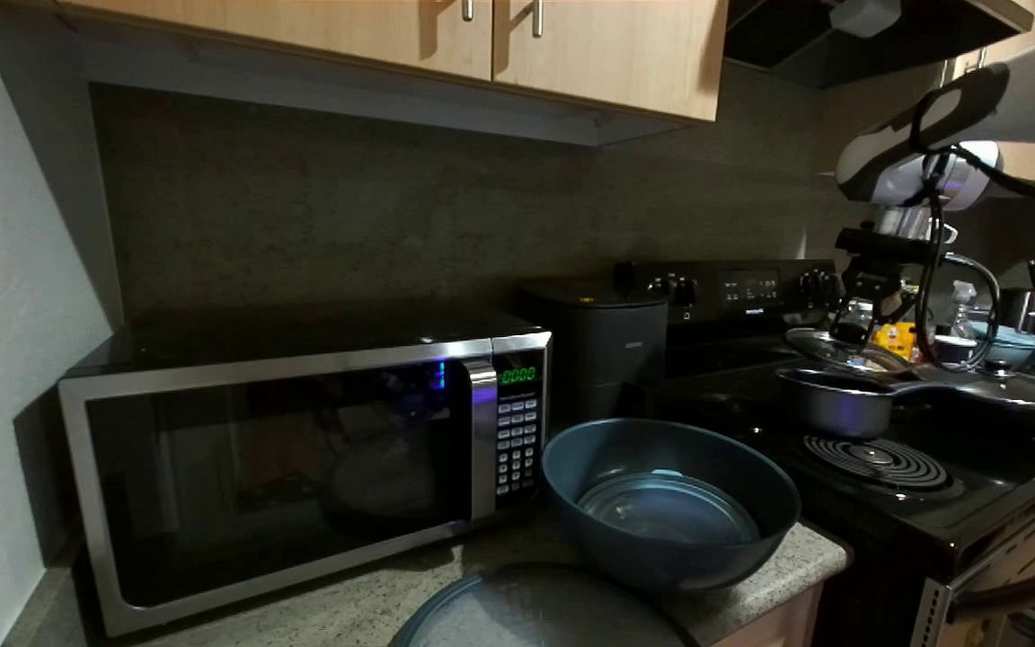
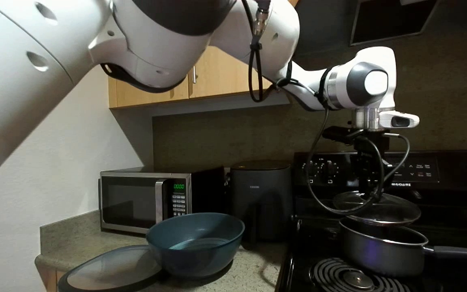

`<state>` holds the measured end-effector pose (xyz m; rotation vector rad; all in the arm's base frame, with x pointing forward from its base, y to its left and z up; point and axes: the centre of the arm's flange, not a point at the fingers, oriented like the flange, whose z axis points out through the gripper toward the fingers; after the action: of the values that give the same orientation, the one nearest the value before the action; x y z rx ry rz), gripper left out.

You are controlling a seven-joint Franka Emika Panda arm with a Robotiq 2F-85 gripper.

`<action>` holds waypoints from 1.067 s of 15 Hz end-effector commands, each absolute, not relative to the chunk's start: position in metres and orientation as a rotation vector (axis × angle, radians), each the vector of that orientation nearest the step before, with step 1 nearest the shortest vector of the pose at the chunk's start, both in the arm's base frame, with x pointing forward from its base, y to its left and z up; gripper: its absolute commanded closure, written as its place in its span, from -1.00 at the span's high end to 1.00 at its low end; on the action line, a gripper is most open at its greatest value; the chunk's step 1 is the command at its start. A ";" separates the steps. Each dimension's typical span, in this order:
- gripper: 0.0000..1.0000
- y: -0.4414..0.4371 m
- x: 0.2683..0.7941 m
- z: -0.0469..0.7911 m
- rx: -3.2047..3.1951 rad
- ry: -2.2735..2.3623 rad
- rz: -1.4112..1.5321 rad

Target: Remove the lid from the bowl and put it on the pan

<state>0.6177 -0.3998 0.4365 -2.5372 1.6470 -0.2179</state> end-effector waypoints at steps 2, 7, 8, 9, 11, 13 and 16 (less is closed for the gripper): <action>-0.55 -0.408 0.641 0.431 -2.490 1.635 -0.277; -0.55 -0.415 0.647 0.419 -2.447 1.659 -0.260; -0.55 -0.414 0.647 0.416 -2.446 1.659 -0.249; -0.55 -0.414 0.648 0.413 -2.447 1.658 -0.233; -0.55 -0.412 0.649 0.406 -2.454 1.660 -0.205; -0.55 -0.411 0.650 0.402 -2.462 1.661 -0.185; -0.55 -0.409 0.651 0.403 -2.480 1.657 -0.175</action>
<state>0.6443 -0.4076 0.3925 -2.4973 1.6384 -0.1974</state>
